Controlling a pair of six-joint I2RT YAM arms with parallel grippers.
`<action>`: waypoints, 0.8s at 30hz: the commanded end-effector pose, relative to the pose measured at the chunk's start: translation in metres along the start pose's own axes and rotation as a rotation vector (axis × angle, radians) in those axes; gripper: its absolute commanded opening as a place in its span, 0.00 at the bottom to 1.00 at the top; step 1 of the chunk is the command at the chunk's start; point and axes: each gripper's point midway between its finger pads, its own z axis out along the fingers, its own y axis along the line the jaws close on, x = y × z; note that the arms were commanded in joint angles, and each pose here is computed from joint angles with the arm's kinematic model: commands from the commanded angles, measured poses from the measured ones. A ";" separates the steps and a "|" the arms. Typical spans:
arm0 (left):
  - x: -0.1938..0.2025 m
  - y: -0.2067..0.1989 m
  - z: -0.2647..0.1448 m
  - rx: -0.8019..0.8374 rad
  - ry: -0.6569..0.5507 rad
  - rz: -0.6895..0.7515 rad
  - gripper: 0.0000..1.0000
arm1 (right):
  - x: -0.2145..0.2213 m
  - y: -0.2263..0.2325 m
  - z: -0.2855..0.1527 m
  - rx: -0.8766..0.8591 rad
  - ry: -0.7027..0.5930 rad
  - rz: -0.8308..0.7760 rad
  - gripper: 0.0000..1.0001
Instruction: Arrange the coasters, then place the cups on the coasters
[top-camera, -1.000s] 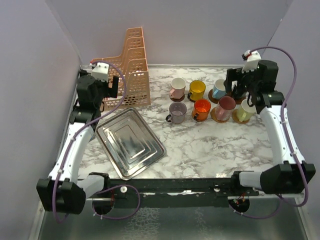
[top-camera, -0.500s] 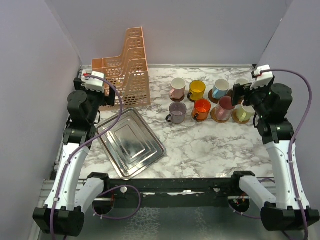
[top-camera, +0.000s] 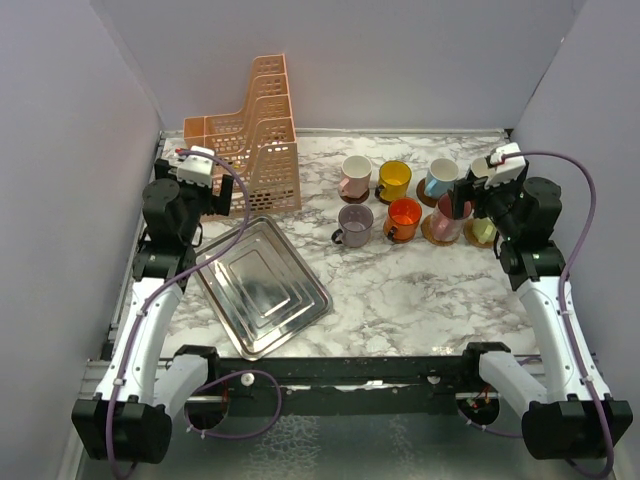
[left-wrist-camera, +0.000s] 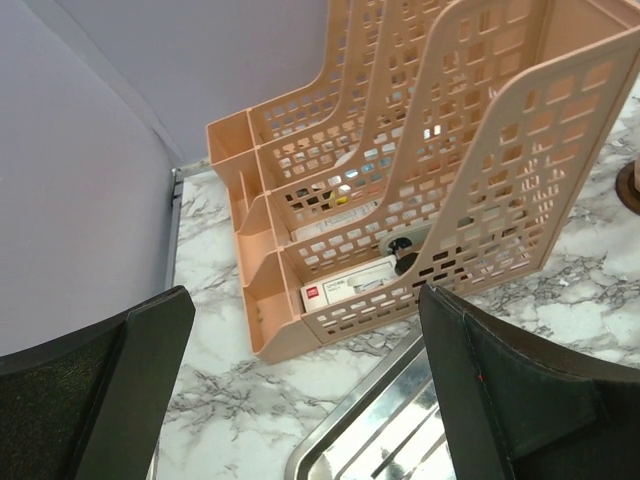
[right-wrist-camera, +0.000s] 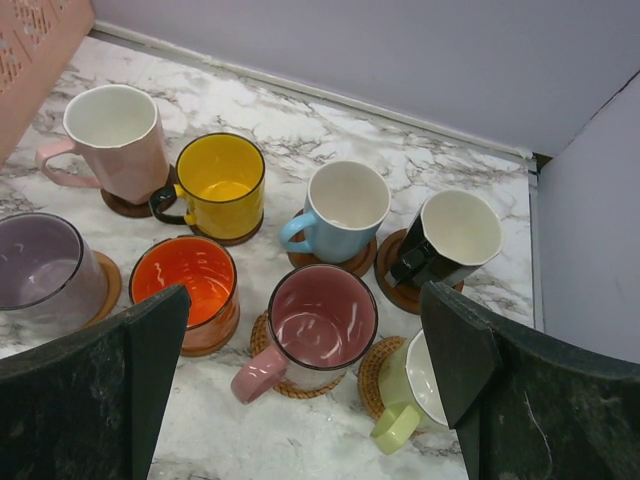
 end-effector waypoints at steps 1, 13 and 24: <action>-0.016 0.010 -0.010 -0.018 -0.073 -0.042 0.99 | -0.014 -0.001 -0.001 -0.002 -0.052 -0.013 1.00; -0.025 0.006 -0.019 0.014 -0.090 -0.047 0.99 | -0.017 -0.003 -0.021 0.031 -0.100 -0.077 1.00; -0.021 0.008 -0.030 -0.003 -0.088 -0.035 0.99 | -0.012 -0.001 -0.027 0.028 -0.092 -0.067 1.00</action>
